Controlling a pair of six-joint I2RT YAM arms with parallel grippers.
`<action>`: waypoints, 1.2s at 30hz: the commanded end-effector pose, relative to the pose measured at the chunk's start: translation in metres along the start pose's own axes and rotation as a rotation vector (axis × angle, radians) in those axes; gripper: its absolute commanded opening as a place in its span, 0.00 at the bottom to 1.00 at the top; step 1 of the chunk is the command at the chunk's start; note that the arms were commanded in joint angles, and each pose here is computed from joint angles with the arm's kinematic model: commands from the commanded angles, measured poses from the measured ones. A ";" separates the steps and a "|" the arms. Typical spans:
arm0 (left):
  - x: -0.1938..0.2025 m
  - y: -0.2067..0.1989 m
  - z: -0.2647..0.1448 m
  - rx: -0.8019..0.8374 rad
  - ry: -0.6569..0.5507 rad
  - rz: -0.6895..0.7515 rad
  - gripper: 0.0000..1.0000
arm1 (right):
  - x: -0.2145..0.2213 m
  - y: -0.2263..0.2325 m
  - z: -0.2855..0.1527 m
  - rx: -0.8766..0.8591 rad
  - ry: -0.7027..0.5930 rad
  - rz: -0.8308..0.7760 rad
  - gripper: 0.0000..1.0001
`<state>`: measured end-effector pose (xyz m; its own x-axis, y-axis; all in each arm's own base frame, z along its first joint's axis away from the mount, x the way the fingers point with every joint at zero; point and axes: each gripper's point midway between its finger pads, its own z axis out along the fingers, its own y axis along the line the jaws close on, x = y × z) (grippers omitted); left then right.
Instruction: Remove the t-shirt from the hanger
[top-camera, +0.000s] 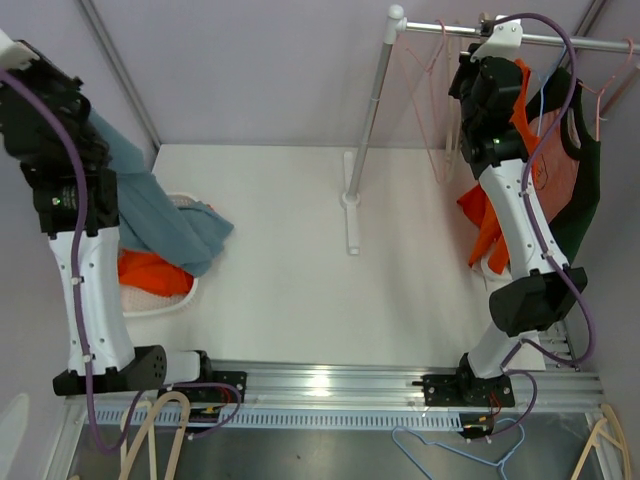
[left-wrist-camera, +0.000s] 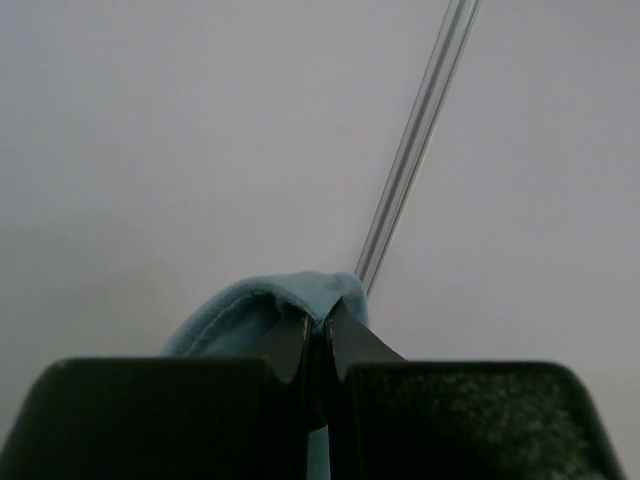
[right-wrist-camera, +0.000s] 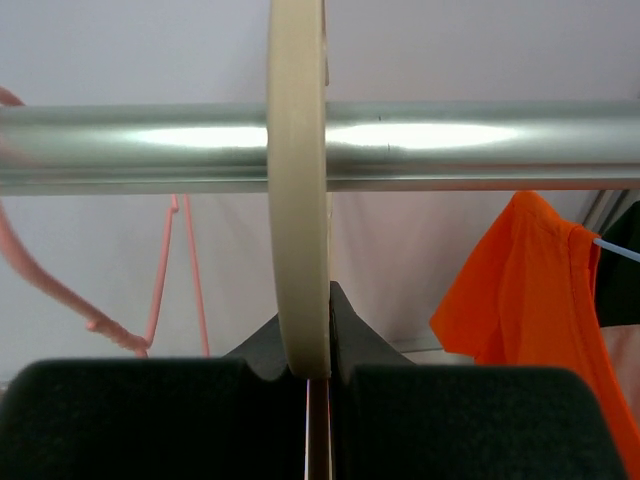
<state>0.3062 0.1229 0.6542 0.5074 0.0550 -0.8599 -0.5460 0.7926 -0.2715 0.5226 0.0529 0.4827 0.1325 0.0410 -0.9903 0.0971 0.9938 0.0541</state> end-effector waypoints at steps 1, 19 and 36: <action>0.060 0.007 -0.001 -0.045 0.105 0.024 0.01 | -0.041 0.000 0.004 -0.015 -0.122 0.029 0.00; 0.358 0.030 -0.112 0.042 1.147 0.326 0.15 | -0.017 0.008 0.025 -0.056 -0.036 0.034 0.00; 0.178 -0.037 -0.113 0.293 0.714 0.093 0.99 | -0.025 0.009 0.014 -0.071 -0.027 0.053 0.35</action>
<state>0.3593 0.0553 0.3998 -0.2949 -0.2401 -0.9249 -0.3960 0.9116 -0.1104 0.5495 0.0654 0.4754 0.0968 0.0822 -0.9919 0.0123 0.9964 0.0838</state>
